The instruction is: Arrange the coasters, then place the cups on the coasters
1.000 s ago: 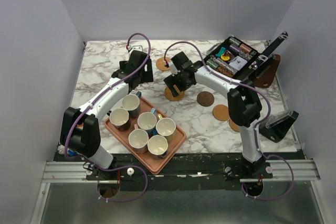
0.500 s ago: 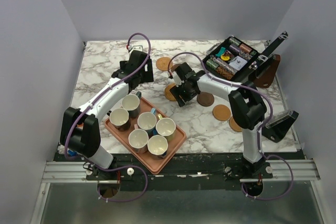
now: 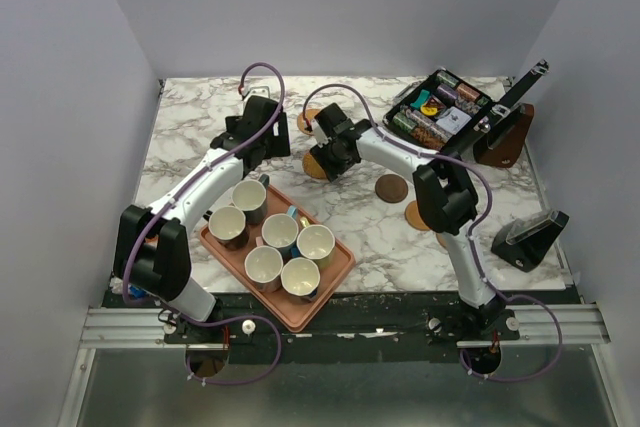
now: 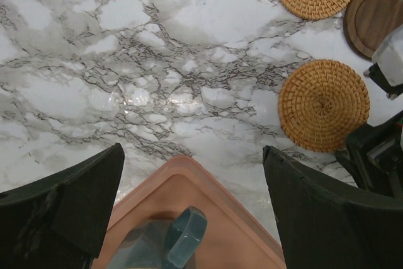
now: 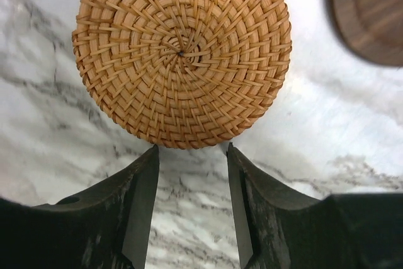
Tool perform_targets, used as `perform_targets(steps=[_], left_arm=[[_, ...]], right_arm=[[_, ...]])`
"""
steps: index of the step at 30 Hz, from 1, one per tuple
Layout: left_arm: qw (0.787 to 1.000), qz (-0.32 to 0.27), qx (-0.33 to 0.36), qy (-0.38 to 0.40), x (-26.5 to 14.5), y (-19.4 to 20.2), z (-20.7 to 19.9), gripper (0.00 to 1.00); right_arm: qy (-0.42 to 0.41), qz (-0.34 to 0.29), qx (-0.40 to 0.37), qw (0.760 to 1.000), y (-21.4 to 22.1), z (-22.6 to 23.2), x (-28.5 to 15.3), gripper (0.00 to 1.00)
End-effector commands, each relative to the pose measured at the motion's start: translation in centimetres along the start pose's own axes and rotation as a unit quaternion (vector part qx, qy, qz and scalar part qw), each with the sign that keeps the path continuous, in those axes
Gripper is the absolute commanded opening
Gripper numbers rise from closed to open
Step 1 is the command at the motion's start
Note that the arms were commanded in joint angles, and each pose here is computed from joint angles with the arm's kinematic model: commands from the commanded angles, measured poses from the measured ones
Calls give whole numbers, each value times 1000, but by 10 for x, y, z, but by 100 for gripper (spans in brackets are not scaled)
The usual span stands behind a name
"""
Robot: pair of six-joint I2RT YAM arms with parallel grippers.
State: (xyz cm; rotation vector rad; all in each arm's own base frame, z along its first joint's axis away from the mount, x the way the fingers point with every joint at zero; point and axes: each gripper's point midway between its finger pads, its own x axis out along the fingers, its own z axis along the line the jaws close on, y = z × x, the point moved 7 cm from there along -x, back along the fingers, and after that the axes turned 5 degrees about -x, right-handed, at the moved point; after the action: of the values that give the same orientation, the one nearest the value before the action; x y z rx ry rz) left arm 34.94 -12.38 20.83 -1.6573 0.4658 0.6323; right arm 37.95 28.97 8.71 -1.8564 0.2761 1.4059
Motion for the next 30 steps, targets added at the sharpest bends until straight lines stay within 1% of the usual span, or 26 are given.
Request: perform_targets(steps=[1, 6, 18, 23, 26, 28, 30], left_arm=[[1000, -10, -10, 3, -7, -2, 7, 99], [1000, -10, -17, 1, -7, -1, 11, 99], [1000, -2, -26, 4, -1, -1, 14, 99], [1000, -2, -28, 7, 1, -3, 13, 99], [1000, 0, -29, 8, 2, -3, 12, 99], [1000, 0, -29, 9, 2, -3, 12, 99], [1000, 0, -30, 10, 2, -3, 11, 99]], right_arm=[[32, 57, -7, 998, 9, -5, 23, 54], [34, 53, -1, 998, -3, -8, 26, 56], [32, 38, 33, 998, -15, -23, 31, 56], [19, 33, 36, 999, -17, -24, 31, 56], [5, 15, 33, 999, -23, -21, 23, 62], [-7, -8, 30, 1000, -33, -21, 9, 66], [-7, -33, 29, 999, -42, -21, -10, 74]])
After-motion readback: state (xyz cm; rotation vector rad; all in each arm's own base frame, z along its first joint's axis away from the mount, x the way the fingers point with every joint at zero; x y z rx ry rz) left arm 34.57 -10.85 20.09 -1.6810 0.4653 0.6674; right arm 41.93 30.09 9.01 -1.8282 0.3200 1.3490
